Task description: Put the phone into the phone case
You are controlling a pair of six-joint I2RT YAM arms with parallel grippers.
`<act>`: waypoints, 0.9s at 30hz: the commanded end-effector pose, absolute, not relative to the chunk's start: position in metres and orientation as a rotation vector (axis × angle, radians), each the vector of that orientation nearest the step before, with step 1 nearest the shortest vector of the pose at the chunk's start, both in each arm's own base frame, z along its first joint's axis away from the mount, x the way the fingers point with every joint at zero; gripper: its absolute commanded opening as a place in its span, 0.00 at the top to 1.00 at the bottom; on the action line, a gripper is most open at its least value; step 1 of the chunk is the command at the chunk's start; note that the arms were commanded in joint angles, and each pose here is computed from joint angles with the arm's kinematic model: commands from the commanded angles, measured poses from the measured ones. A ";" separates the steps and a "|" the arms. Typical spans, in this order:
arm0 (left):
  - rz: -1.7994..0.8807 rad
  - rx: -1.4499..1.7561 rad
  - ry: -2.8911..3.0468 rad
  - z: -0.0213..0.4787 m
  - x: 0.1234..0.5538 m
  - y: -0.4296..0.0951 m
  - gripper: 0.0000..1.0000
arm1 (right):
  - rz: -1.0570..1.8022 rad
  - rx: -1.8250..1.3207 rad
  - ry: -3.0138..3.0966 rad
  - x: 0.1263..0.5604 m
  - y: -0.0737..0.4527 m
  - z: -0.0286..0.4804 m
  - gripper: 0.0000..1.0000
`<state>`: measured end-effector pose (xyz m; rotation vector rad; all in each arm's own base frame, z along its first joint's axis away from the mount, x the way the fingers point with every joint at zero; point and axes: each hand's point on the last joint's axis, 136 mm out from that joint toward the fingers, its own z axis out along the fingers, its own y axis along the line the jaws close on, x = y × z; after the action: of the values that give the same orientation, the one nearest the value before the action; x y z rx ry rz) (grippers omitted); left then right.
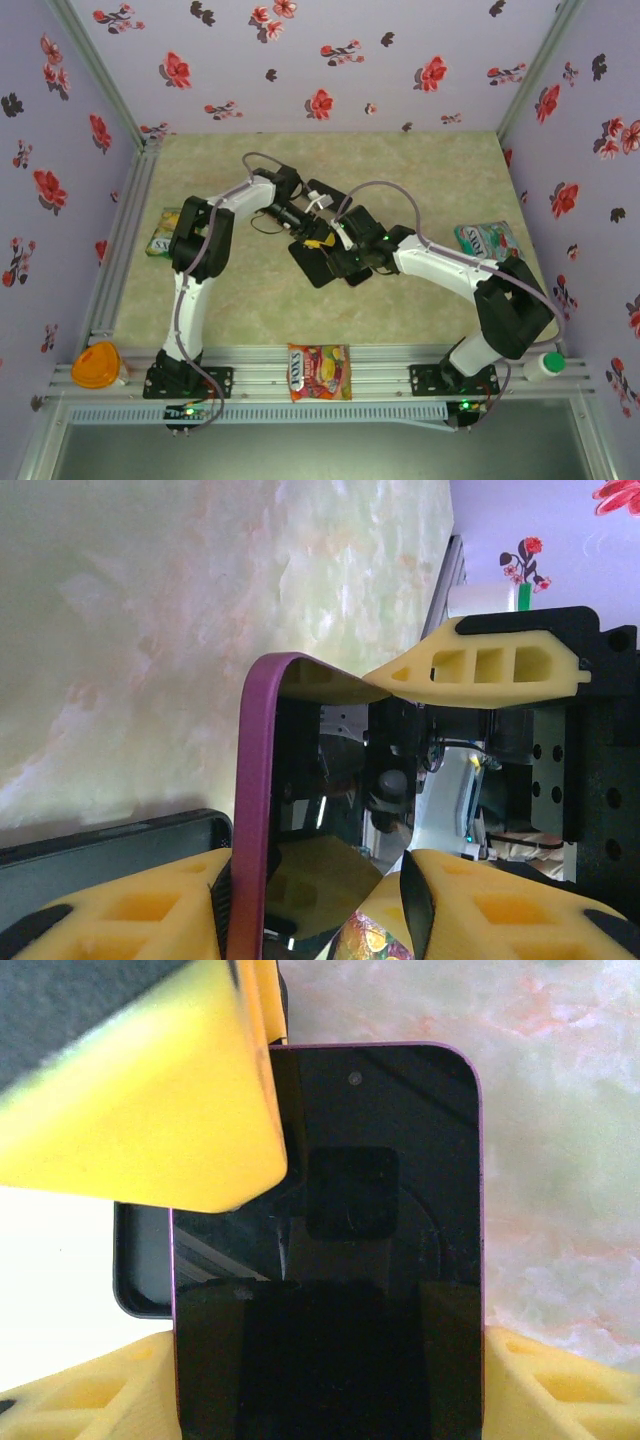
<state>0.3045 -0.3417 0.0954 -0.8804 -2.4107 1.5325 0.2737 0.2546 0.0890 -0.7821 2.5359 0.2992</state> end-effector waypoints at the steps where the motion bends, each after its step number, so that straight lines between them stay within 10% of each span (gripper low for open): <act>1: 1.560 -0.885 -2.367 0.098 0.300 -0.345 0.52 | 0.284 -0.791 2.487 0.275 0.254 0.102 0.41; 27: 1.550 -0.888 -2.335 0.089 0.296 -0.351 0.61 | 0.276 -0.810 2.468 0.277 0.260 0.109 0.42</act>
<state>0.2988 -0.3462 0.0869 -0.8787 -2.3745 1.5239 0.2699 0.2541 0.0873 -0.8104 2.5368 0.2736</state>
